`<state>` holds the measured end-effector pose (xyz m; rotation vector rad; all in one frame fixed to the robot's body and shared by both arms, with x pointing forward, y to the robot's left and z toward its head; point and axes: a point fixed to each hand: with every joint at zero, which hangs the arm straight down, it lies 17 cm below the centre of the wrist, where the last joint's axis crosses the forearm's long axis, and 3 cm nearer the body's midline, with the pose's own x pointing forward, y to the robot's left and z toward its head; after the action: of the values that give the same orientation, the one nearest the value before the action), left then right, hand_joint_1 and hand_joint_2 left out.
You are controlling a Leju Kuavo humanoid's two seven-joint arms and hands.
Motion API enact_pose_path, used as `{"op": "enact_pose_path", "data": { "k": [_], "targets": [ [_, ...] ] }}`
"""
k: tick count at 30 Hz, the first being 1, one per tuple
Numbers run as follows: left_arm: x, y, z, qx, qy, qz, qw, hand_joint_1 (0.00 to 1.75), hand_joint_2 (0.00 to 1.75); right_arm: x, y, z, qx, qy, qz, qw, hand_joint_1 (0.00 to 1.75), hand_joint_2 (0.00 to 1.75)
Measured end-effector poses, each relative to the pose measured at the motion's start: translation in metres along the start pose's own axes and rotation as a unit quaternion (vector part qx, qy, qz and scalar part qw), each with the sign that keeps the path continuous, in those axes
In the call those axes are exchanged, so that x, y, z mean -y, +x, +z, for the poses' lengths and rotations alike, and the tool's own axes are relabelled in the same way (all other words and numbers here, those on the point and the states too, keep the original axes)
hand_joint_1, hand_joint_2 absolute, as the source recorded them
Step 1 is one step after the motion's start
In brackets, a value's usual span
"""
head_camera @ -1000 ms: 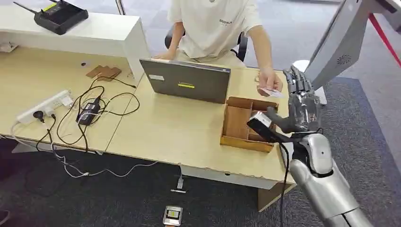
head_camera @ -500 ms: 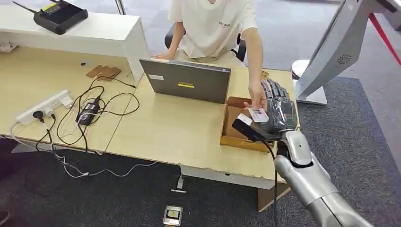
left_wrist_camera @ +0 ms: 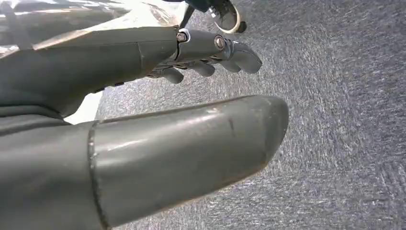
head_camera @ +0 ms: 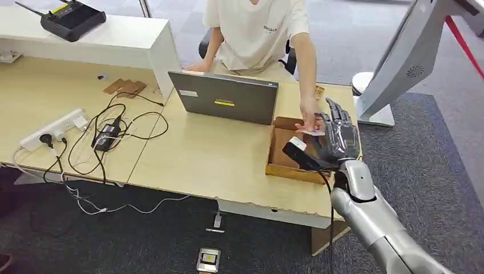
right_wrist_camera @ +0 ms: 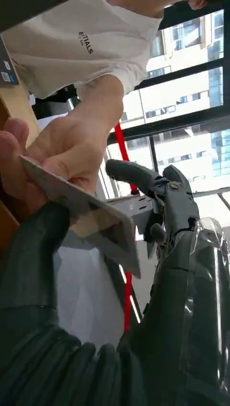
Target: Pass the card to the sensor for recognition and then transmit it.
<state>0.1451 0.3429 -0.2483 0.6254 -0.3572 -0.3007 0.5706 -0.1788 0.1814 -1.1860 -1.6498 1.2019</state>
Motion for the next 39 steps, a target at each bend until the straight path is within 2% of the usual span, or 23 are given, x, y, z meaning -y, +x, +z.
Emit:
{"op": "enact_pose_path", "data": {
  "k": [24,31,39],
  "targets": [
    [-0.002,0.001,0.000,0.006,0.007,-0.001,1.000,0.00,0.00,0.009,-0.010,-0.003,-0.021,-0.011,-0.016,1.000,1.75,1.75],
    [-0.003,-0.001,0.000,0.005,0.008,-0.001,1.000,0.00,0.00,0.008,-0.036,0.012,-0.046,-0.007,-0.013,0.999,1.75,1.75],
    [-0.002,-0.008,0.001,-0.013,0.008,0.008,1.000,0.00,0.00,-0.008,-0.089,0.051,-0.098,0.011,-0.016,0.995,1.75,1.75]
  ]
}}
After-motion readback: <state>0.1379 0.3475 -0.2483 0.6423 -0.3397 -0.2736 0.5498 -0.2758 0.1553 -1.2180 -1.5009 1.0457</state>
